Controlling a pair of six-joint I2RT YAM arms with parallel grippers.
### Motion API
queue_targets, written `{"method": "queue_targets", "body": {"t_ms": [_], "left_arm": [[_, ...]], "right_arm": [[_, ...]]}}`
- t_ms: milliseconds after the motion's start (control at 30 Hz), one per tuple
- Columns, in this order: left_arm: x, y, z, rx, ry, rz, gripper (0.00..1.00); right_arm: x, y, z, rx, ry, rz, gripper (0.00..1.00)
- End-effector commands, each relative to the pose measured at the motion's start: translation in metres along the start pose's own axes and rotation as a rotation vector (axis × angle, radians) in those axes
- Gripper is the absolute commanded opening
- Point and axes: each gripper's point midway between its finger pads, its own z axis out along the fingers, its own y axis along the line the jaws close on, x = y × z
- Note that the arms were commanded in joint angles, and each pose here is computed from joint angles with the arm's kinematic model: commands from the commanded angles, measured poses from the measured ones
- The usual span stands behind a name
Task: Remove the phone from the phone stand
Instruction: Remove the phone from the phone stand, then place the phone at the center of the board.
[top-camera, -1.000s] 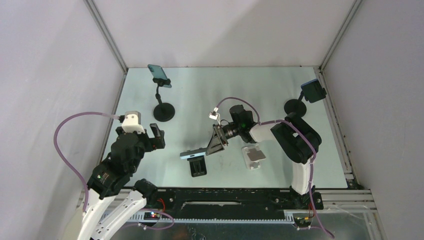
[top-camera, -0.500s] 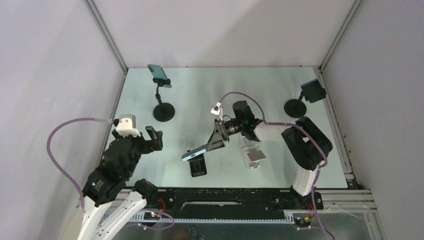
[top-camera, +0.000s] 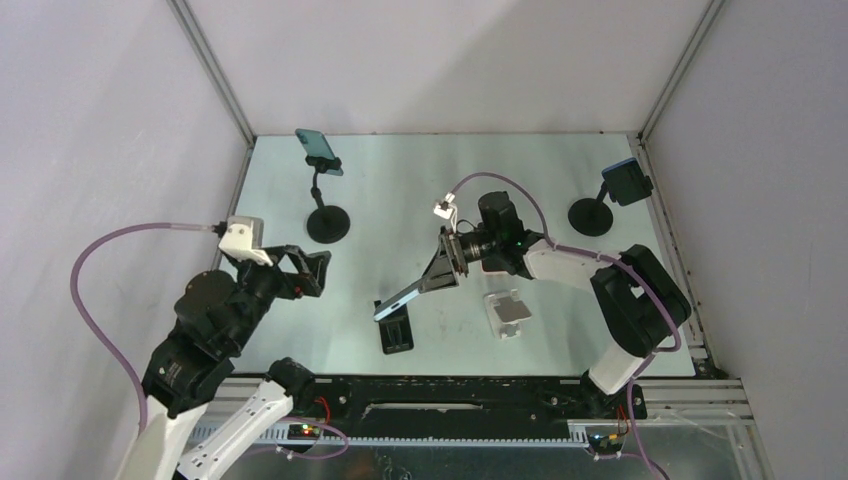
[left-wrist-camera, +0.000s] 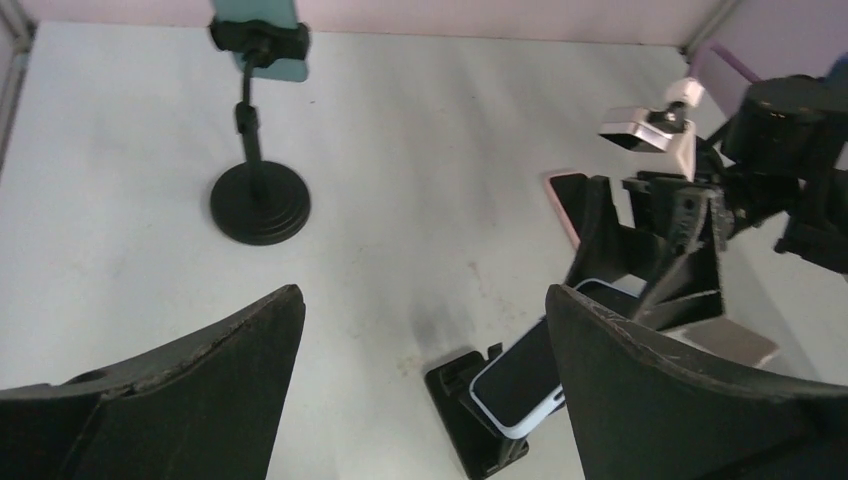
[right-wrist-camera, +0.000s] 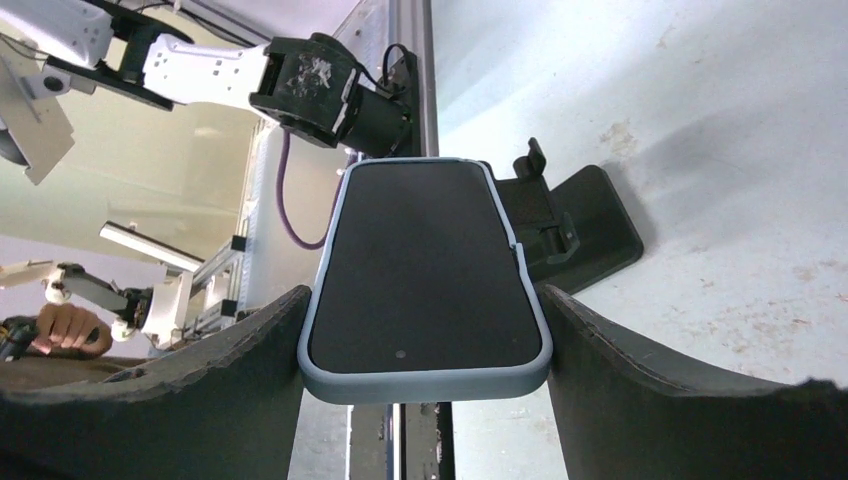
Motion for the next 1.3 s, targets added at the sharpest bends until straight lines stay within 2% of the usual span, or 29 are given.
{"method": "queue_targets", "body": {"t_ms": [0, 333, 600, 700, 800, 900, 1033, 1267], "left_arm": [[-0.006, -0.031, 0.006, 0.157, 0.028, 0.026, 0.98], [0.000, -0.073, 0.017, 0.362, 0.045, -0.031, 0.98], [-0.002, -0.108, 0.018, 0.546, 0.039, -0.081, 0.98], [0.001, -0.122, 0.019, 0.623, 0.062, -0.108, 0.98], [0.003, -0.139, 0.020, 0.724, 0.066, -0.132, 0.98], [-0.002, -0.156, 0.014, 0.830, 0.059, -0.165, 0.98], [0.001, -0.181, 0.004, 0.997, 0.116, -0.213, 0.98], [0.029, -0.206, -0.005, 1.076, 0.219, -0.162, 0.98]], "right_arm": [[-0.032, 0.023, -0.009, -0.006, -0.064, -0.082, 0.00], [-0.061, 0.032, -0.033, 0.103, -0.137, -0.042, 0.00], [-0.059, 0.042, -0.053, 0.212, -0.130, -0.054, 0.00], [-0.054, 0.054, -0.058, 0.196, -0.117, -0.062, 0.00], [-0.045, 0.084, -0.060, 0.097, -0.078, -0.089, 0.00], [-0.042, 0.106, -0.066, 0.091, -0.081, -0.134, 0.00], [-0.042, 0.124, -0.076, 0.104, -0.105, -0.161, 0.00], [-0.039, 0.142, -0.087, 0.108, -0.127, -0.081, 0.00]]}}
